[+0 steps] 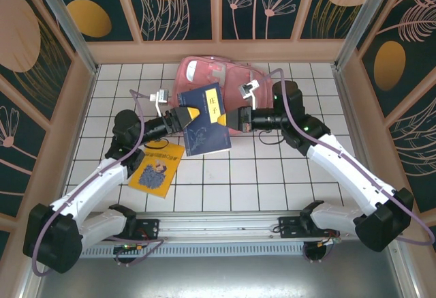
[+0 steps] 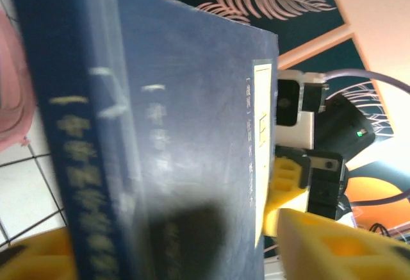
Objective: Pack the student bag
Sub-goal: Pick up the book from the bottom-center of the table.
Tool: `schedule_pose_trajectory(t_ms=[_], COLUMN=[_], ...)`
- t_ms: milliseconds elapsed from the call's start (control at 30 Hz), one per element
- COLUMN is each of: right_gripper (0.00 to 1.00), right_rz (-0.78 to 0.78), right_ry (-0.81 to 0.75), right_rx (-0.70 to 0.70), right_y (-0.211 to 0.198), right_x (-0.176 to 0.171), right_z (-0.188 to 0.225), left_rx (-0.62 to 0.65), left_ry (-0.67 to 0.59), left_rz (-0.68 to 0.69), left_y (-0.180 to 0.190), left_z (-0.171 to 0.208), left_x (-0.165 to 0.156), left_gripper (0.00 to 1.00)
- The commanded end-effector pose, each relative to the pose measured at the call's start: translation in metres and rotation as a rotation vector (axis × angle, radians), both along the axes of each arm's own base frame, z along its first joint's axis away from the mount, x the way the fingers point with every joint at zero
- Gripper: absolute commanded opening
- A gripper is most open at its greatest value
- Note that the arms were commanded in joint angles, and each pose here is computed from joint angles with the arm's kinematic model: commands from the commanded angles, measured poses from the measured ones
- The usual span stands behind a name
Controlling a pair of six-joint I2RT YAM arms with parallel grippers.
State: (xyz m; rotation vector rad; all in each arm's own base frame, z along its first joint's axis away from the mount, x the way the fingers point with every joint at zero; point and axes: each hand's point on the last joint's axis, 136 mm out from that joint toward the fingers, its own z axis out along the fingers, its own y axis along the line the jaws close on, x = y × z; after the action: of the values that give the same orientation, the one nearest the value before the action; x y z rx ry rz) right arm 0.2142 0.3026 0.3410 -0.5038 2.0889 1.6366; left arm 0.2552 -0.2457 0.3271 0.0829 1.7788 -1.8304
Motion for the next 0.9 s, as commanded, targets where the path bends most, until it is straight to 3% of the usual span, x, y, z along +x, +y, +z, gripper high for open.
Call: schedule_pose_trajectory(t_ms=[0,200,433,533,667,733,867], right_gripper=[0.00,0.00,0.01,0.17,0.57,0.67,0.77], right_rz=[-0.017,-0.070,-0.078,-0.093,-0.080,-0.090,-0.216], right_ry=[-0.075,-0.046,-0.047,-0.053,-0.053,-0.057,-0.085], right_rx=[0.057,0.029,0.015,0.010,0.029,0.023,-0.058], right_y=[-0.005,-0.011,-0.012,-0.014,-0.013,-0.014,-0.027], right_x=[0.003,0.016,0.017,0.018,0.014,0.014,0.030], right_z=[0.028,0.017,0.021,0.025,0.031,0.030,0.017], left_rx=[-0.091,-0.033,0.017,0.033,0.023,0.013,-0.016], left_ry=[-0.150,-0.135,-0.131,-0.137,-0.141,-0.142,-0.140], left_rz=[-0.043,0.005,0.053,0.064,0.079,0.079,0.091], left_y=[0.005,0.006,0.008,0.008,0.010,0.010,0.011], left_z=[0.041,0.027,0.018,0.018,0.023,0.026,0.032], left_x=[-0.022,-0.014,-0.006,-0.004,-0.003,-0.002,0.000], left_gripper=[0.42,0.18,0.00,0.00,0.00,0.00,0.00])
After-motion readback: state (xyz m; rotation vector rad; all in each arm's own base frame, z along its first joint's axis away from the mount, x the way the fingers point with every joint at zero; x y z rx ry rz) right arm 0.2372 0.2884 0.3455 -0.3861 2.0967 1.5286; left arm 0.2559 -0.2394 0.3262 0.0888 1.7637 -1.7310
